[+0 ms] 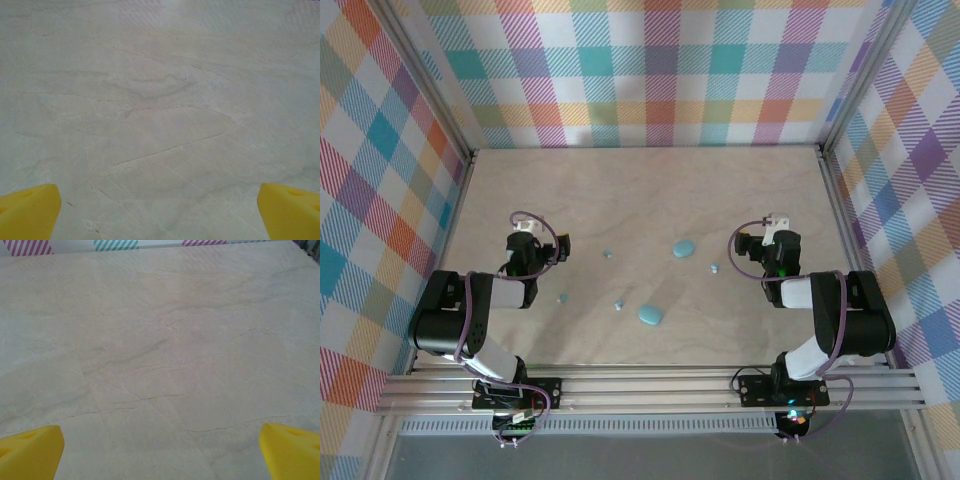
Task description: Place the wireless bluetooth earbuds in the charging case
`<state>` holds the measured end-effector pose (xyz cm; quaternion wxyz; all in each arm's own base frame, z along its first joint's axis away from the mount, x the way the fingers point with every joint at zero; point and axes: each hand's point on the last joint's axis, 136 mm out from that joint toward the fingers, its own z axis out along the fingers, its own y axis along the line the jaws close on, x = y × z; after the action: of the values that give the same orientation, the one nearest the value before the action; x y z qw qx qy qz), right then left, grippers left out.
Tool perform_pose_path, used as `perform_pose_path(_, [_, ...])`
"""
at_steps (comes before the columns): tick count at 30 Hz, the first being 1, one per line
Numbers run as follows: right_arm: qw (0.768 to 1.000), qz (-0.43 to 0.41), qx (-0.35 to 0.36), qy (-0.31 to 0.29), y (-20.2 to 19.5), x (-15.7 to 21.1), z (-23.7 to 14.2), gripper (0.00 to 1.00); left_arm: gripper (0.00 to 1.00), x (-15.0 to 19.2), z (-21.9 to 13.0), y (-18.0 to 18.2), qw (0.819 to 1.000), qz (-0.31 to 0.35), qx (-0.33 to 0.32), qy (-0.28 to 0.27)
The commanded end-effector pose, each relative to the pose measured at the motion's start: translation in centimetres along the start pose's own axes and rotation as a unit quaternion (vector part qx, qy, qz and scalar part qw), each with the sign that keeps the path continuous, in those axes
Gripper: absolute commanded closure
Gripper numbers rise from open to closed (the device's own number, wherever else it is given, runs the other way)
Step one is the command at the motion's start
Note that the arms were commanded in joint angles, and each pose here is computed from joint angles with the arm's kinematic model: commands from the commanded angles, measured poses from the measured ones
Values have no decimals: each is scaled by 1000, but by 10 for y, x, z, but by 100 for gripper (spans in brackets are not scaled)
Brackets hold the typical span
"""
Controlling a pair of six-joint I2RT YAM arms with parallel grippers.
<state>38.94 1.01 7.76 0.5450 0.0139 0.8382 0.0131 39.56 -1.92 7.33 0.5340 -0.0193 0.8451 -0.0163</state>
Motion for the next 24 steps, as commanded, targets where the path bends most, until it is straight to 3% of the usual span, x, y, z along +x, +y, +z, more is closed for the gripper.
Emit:
perform_pose_path(1, [1000, 5, -8, -26, 2, -17, 1, 0, 0, -6, 1, 4, 1000, -5, -4, -8])
perform_pose_path(19, [999, -6, -34, -25, 11, -18, 0, 0, 0, -8, 1, 2, 1000, -1, 2, -5])
perform_pose_path(24, [998, -14, -52, -18, 18, -37, -9, 0, 0, -21, -5, 6, 1000, -9, -15, 1])
